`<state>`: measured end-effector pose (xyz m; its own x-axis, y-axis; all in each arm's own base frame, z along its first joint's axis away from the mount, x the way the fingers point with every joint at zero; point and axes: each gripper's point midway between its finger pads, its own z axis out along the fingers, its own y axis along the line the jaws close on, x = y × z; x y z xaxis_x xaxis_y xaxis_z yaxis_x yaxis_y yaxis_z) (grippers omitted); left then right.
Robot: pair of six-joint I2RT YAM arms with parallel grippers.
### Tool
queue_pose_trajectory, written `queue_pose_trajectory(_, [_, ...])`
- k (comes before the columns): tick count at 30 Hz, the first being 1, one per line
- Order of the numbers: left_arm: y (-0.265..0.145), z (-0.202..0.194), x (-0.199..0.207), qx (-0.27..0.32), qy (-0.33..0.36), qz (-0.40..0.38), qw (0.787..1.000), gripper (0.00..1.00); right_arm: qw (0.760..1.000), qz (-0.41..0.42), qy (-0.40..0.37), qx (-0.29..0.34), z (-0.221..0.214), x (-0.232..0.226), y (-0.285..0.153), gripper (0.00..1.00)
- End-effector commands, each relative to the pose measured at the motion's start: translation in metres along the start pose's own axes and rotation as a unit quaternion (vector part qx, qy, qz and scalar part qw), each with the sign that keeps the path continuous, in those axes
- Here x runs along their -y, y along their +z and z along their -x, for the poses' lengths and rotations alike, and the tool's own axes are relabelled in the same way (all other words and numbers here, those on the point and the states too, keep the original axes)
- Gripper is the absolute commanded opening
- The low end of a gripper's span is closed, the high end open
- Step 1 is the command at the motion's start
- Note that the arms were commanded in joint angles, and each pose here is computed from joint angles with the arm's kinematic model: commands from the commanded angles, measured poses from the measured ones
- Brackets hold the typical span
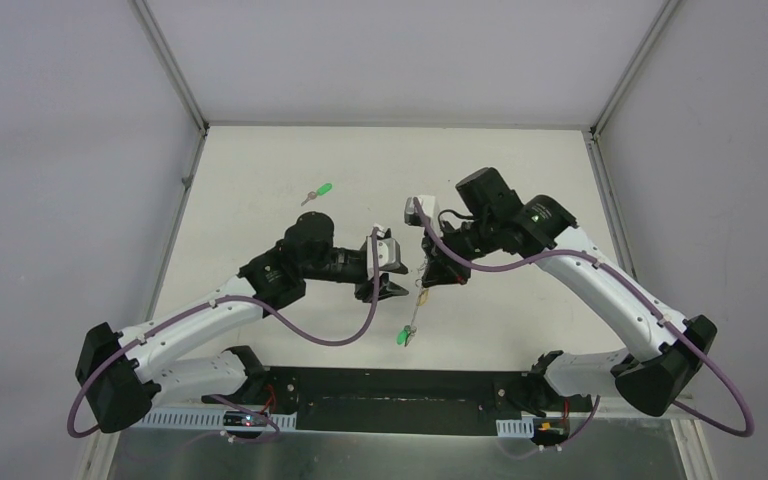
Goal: Put the keys on the keyring
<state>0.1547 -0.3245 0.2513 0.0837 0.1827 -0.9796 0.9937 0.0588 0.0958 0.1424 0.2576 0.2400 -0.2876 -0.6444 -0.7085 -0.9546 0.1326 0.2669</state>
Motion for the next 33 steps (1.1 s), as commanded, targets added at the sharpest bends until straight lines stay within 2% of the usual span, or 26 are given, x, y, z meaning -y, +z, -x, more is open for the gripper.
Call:
queue_pose_trajectory(1, [0.007,0.032,0.002,0.044,0.021,-0.021,0.999,0.43,0.999,0.013,-0.025,0.02,0.012,-0.01,-0.005,0.0])
queue_pose_trajectory(6, [0.013,0.04,0.007,0.072,0.019,-0.043,0.996,0.35,0.999,0.018,-0.025,0.032,0.014,-0.012,-0.002,0.0])
queue_pose_trajectory(11, [0.016,0.038,0.012,0.073,0.013,-0.062,0.995,0.29,0.999,0.011,-0.028,0.033,0.013,-0.009,-0.002,0.0])
queue_pose_trajectory(13, [0.016,0.038,0.013,0.073,0.012,-0.065,0.995,0.24,0.999,0.012,-0.027,0.031,0.013,-0.009,-0.001,0.0])
queue_pose_trajectory(16, [0.016,0.036,0.013,0.072,0.012,-0.066,0.995,0.11,0.999,0.011,-0.028,0.033,0.013,-0.009,-0.001,0.0])
queue_pose_trajectory(20, [0.017,0.033,0.015,0.069,0.009,-0.071,0.995,0.03,0.999,0.008,-0.029,0.036,0.015,-0.009,-0.001,0.0])
queue_pose_trajectory(23, [0.019,0.032,0.016,0.067,0.004,-0.076,0.995,0.03,0.999,0.004,-0.03,0.041,0.016,-0.008,-0.001,0.0])
queue_pose_trajectory(28, [0.021,0.029,0.016,0.063,0.003,-0.077,0.995,0.14,0.998,0.006,-0.031,0.052,0.019,-0.009,-0.001,0.0])
queue_pose_trajectory(33, [0.022,0.028,0.017,0.062,0.004,-0.079,0.995,0.14,0.998,0.006,-0.028,0.051,0.018,-0.009,-0.001,0.0])
